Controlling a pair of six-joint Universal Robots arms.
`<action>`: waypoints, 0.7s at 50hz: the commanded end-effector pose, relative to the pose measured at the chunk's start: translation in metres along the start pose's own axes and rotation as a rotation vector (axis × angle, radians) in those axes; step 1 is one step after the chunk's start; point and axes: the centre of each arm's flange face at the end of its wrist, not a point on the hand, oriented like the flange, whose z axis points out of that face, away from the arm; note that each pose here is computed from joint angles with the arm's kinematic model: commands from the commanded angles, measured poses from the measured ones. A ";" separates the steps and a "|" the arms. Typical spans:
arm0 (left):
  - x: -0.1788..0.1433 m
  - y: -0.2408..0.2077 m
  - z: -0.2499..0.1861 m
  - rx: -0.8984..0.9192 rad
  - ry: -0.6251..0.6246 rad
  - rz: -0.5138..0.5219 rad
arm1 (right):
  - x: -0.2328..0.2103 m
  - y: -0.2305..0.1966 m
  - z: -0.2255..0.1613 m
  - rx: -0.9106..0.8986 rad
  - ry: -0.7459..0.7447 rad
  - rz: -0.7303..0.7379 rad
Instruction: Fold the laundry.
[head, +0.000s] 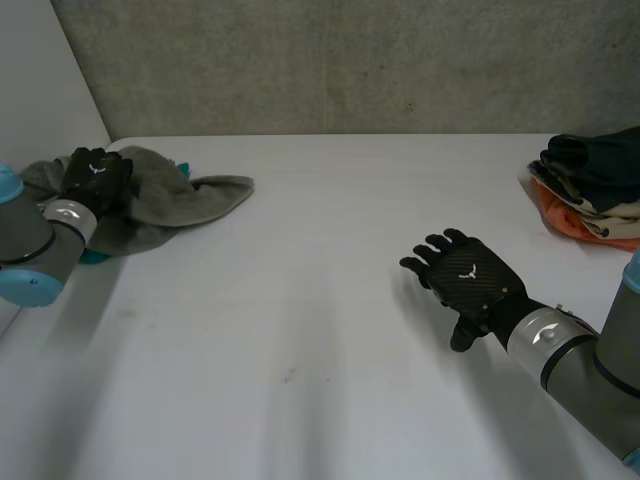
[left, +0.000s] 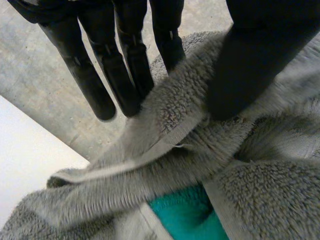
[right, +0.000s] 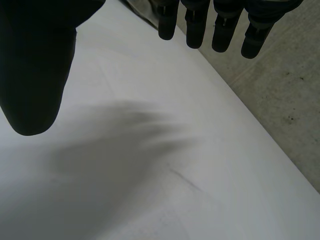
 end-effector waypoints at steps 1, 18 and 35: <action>0.011 -0.020 -0.006 0.022 0.022 -0.010 | 0.004 -0.006 -0.001 0.020 0.016 0.000; 0.073 -0.223 -0.124 0.347 0.263 -0.343 | 0.039 -0.028 -0.007 0.078 0.149 0.056; 0.256 -0.198 -0.215 0.130 0.737 -0.525 | 0.077 -0.024 -0.008 0.050 0.302 0.126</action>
